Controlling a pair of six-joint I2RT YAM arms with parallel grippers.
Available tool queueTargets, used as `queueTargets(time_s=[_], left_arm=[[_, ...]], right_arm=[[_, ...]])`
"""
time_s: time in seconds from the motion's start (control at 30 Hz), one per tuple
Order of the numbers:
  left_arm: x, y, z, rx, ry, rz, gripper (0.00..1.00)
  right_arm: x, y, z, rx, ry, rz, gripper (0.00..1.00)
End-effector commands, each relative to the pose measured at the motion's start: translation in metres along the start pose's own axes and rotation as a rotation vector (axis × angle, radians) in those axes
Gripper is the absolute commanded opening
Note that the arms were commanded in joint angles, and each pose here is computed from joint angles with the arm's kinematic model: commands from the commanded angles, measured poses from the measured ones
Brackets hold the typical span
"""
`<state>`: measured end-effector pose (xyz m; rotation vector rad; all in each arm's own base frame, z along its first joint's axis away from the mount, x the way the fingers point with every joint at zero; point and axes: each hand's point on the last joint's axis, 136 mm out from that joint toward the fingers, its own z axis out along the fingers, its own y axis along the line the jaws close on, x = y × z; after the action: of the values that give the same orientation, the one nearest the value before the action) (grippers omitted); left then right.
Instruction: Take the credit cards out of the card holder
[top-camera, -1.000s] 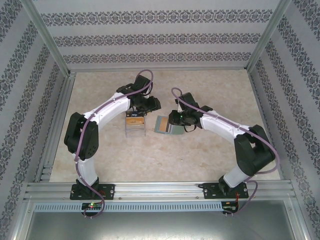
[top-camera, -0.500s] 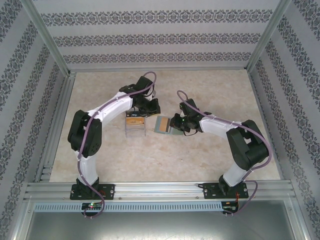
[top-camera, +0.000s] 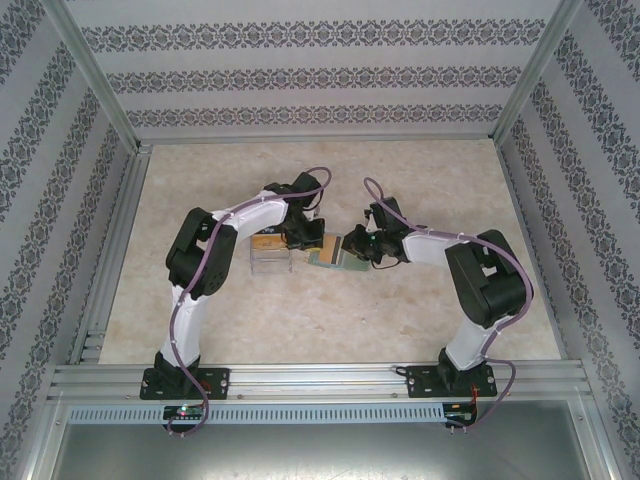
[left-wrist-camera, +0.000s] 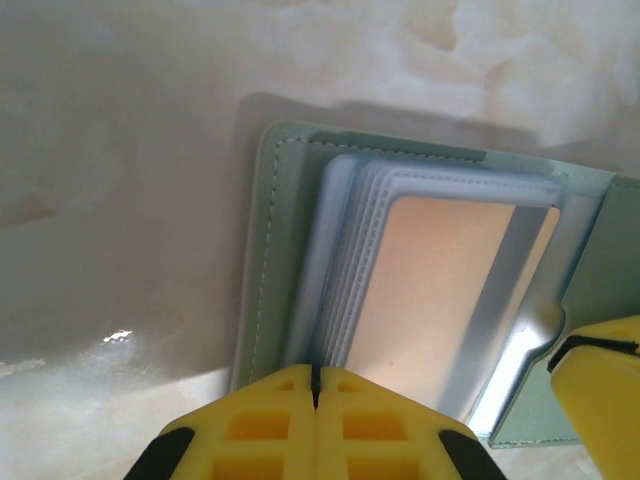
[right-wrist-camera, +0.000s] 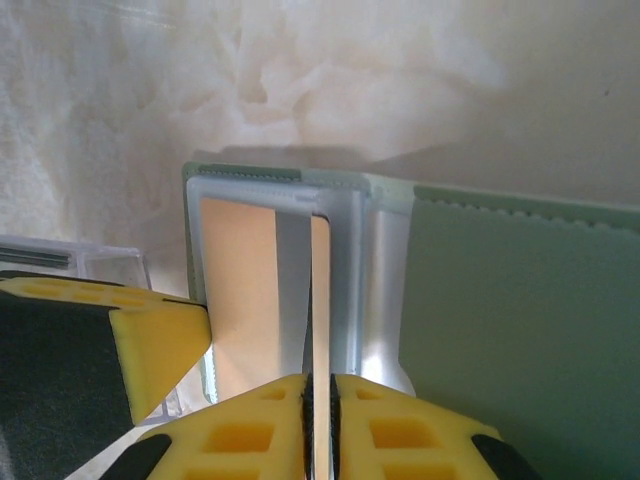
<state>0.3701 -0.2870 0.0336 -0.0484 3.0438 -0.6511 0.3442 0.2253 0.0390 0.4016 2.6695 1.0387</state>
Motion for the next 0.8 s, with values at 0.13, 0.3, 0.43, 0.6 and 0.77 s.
queueTargets(time_s=[0.13,0.3,0.43,0.6,0.77], left_arm=[[0.015,0.009,0.011,-0.065,0.045,0.014,0.03],[0.019,0.011,0.013,-0.071,0.055,0.010,0.03],[0.019,0.009,0.013,-0.068,0.054,0.012,0.03],[0.020,0.010,0.014,-0.068,0.057,0.011,0.03],[0.021,0.010,0.014,-0.069,0.063,0.009,0.03]], right_arm=[[0.007,-0.008,0.012,-0.022,0.047,0.028,0.19],[0.009,-0.010,0.017,-0.033,0.059,0.037,0.19],[0.010,-0.007,0.020,-0.055,0.071,0.043,0.17],[0.011,-0.005,0.021,-0.071,0.074,0.045,0.17],[0.013,-0.006,0.022,-0.079,0.081,0.047,0.14]])
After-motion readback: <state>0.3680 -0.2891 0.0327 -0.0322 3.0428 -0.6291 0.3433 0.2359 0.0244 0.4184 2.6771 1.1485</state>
